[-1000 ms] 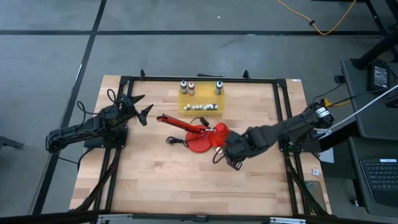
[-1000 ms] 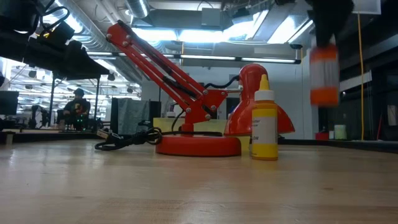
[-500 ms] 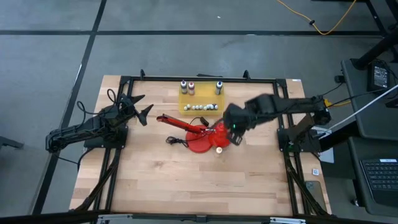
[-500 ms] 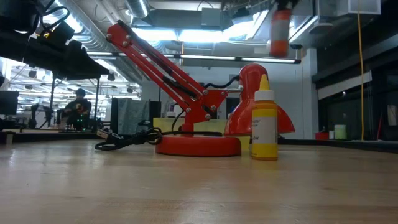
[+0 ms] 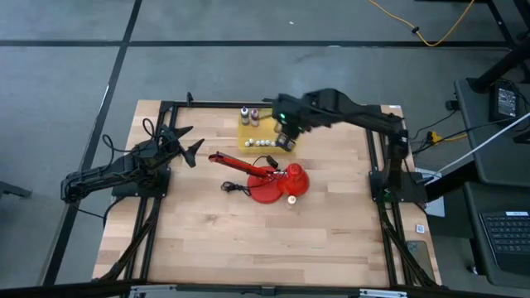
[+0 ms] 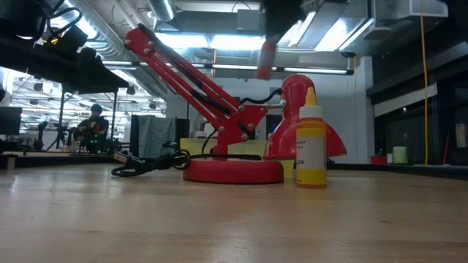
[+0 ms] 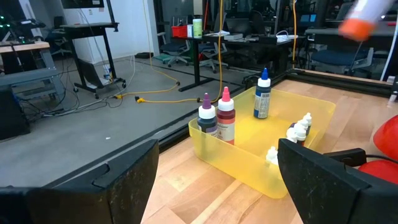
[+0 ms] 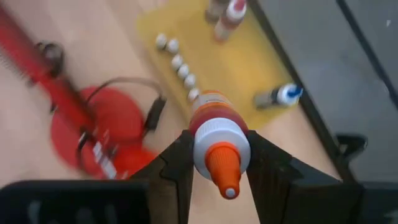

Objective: Pick & Place food coloring
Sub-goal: Put the orange food coloring bottle into the yellow bin, then put the yellow food coloring bottle into the yellow bin

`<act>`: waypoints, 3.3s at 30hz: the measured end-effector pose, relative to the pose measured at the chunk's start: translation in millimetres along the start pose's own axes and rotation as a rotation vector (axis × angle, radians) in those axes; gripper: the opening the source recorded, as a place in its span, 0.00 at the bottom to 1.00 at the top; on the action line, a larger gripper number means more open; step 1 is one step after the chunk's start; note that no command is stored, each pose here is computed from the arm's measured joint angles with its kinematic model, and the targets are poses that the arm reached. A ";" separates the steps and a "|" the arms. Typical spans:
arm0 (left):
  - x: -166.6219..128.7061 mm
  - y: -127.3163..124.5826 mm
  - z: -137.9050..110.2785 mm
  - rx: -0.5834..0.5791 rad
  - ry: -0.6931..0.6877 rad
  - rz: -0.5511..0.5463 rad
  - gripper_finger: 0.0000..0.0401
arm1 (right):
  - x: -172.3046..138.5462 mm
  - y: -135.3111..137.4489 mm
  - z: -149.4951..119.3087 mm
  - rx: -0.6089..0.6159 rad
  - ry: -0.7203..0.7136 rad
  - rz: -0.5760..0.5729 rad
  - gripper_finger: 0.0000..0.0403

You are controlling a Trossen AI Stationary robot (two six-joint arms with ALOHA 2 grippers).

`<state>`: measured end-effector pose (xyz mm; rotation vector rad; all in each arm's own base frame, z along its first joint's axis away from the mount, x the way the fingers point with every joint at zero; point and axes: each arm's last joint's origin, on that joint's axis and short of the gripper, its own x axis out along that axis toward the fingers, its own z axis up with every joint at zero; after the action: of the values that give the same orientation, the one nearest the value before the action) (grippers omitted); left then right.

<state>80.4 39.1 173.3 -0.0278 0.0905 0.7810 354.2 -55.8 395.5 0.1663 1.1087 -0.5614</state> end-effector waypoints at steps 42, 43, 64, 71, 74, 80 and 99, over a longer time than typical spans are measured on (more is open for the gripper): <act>0.0 0.0 0.1 0.000 0.000 0.000 0.80 | 236.8 -99.2 45.8 0.072 0.286 -0.014 0.30; 0.0 0.0 0.0 0.000 0.000 0.000 0.80 | 238.3 -99.5 45.2 0.073 0.288 -0.014 0.30; 0.0 0.0 0.1 0.000 0.000 0.000 0.80 | 218.6 -106.6 48.7 0.061 0.244 -0.018 0.80; 0.0 0.0 0.0 0.000 0.000 0.000 0.80 | 181.5 -107.9 54.3 -0.031 0.164 -0.040 0.81; 0.0 0.0 0.0 0.000 0.000 0.000 0.80 | 159.1 -103.0 55.4 -0.095 0.126 -0.036 0.81; 0.0 0.0 0.0 0.000 0.000 0.000 0.80 | 109.3 -86.3 47.9 -0.085 0.103 -0.112 0.81; 0.0 0.0 0.1 0.000 -0.001 0.000 0.80 | -18.4 21.7 -14.3 0.357 -0.069 -0.088 0.81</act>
<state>80.4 39.0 173.4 -0.0279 0.0899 0.7810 347.7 -25.4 402.1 0.4053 0.9451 -0.8366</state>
